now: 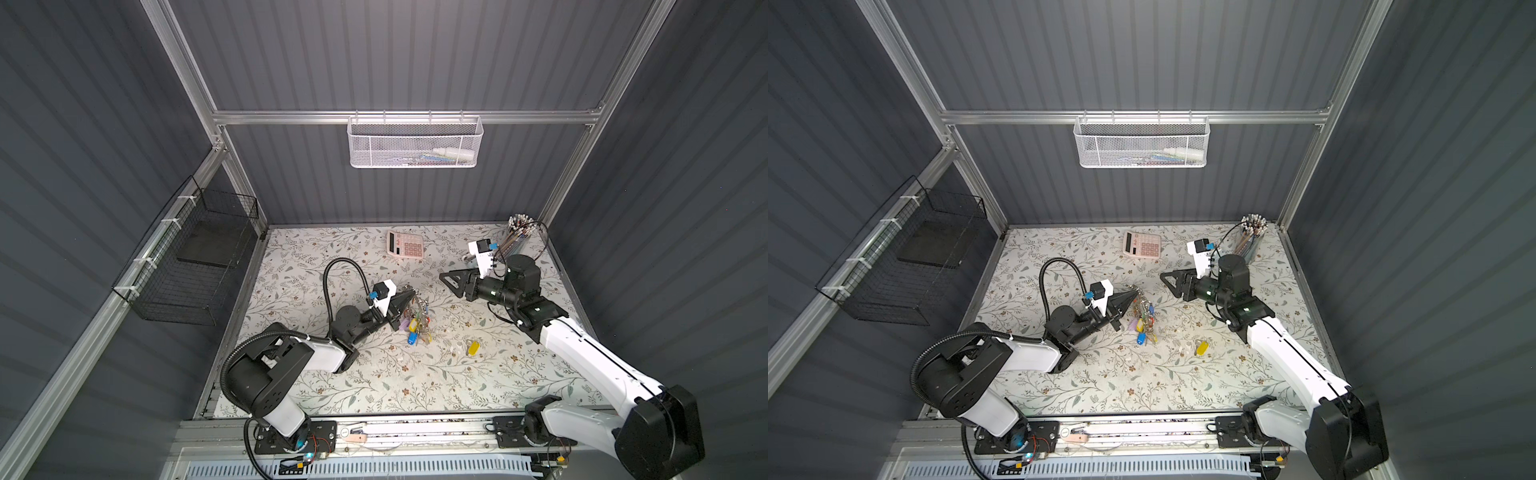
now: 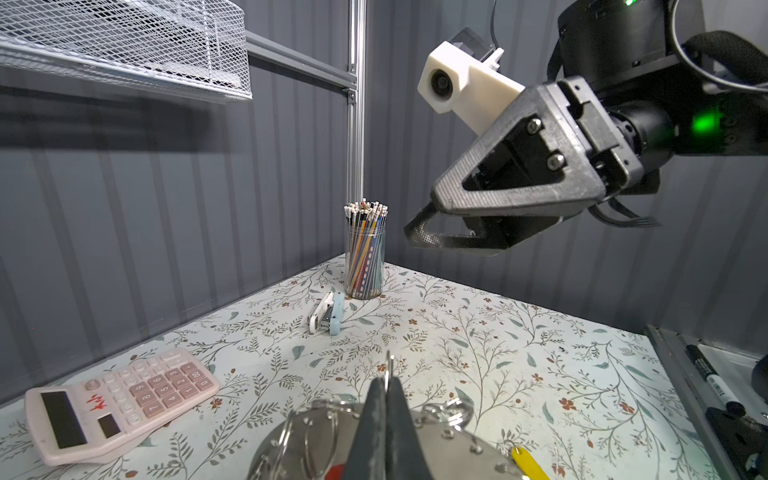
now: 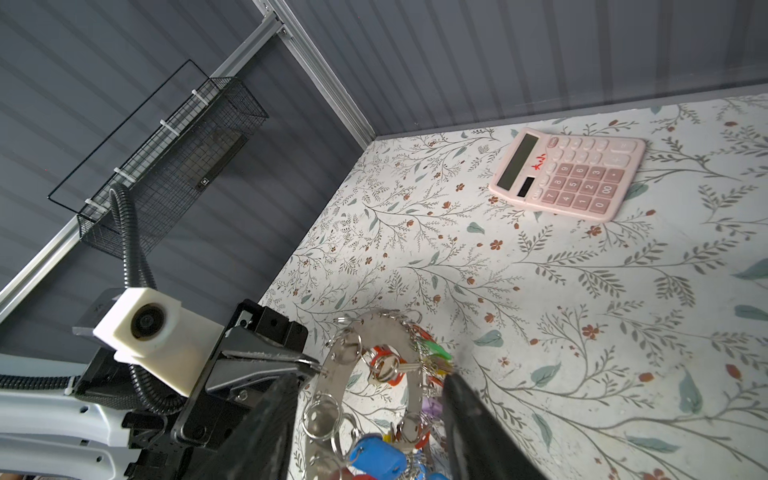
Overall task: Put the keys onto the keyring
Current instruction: 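Move the right gripper over the yellow-tag key on the table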
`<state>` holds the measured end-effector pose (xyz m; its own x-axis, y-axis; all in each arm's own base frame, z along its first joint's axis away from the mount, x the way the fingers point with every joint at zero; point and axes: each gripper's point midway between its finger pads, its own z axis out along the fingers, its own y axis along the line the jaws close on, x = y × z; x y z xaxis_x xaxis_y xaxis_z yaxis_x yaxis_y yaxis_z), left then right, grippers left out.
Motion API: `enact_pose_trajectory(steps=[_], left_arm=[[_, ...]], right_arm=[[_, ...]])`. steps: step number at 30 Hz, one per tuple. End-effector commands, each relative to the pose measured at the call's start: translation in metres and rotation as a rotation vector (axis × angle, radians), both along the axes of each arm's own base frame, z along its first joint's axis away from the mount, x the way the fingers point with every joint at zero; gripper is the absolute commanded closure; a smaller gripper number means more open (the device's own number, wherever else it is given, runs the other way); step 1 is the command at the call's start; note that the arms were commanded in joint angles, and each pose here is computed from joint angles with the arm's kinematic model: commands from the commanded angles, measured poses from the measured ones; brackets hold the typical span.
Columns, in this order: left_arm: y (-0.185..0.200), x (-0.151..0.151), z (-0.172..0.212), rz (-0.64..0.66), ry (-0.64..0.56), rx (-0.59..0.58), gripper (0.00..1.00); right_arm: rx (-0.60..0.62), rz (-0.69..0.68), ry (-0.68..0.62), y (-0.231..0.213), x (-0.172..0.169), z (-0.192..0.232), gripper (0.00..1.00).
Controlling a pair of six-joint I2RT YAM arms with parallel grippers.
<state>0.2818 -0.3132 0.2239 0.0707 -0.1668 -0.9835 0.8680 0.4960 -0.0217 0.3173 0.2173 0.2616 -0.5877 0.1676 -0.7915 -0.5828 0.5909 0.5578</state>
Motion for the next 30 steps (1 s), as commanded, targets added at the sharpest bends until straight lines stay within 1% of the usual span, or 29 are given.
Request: enact_pose_trajectory(steps=[1,6,11,13,15,16,18,20,22,24,26,28,30], left_arm=[[0.002,-0.002,0.027,0.016,-0.111,-0.060,1.00],[0.006,0.000,0.026,0.035,-0.079,-0.070,1.00],[0.011,0.000,0.027,0.051,-0.058,-0.077,1.00],[0.014,0.001,0.027,0.071,-0.041,-0.069,1.00],[0.016,0.001,0.026,0.081,-0.025,-0.054,1.00],[0.017,0.000,0.026,0.080,-0.020,-0.047,1.00],[0.019,-0.003,0.024,0.076,-0.005,-0.039,1.00],[0.022,-0.007,0.022,0.073,0.008,-0.034,1.00],[0.025,-0.012,0.019,0.069,0.021,-0.030,1.00],[0.029,-0.017,0.017,0.066,0.033,-0.027,1.00],[0.032,-0.021,0.013,0.065,0.049,-0.015,1.00],[0.034,-0.025,0.010,0.057,0.067,0.002,1.00],[0.035,-0.030,0.007,0.044,0.080,0.014,1.00]], right_arm=[[-0.009,-0.027,0.019,-0.006,-0.004,-0.002,0.40],[-0.050,-0.088,0.066,-0.023,-0.021,-0.010,0.37],[-0.159,-0.264,0.189,-0.060,-0.038,-0.044,0.39],[-0.222,-0.406,0.324,-0.086,-0.046,-0.071,0.41],[-0.254,-0.513,0.468,-0.103,-0.058,-0.095,0.40],[-0.260,-0.566,0.536,-0.111,-0.065,-0.106,0.40],[-0.237,-0.647,0.618,-0.118,-0.076,-0.123,0.43],[-0.211,-0.703,0.677,-0.121,-0.084,-0.141,0.43],[-0.223,-0.748,0.733,-0.125,-0.091,-0.160,0.45],[-0.253,-0.771,0.758,-0.128,-0.092,-0.171,0.45],[-0.277,-0.810,0.793,-0.132,-0.092,-0.181,0.49],[-0.303,-0.854,0.848,-0.133,-0.091,-0.188,0.48],[-0.298,-0.894,0.891,-0.134,-0.090,-0.192,0.48]])
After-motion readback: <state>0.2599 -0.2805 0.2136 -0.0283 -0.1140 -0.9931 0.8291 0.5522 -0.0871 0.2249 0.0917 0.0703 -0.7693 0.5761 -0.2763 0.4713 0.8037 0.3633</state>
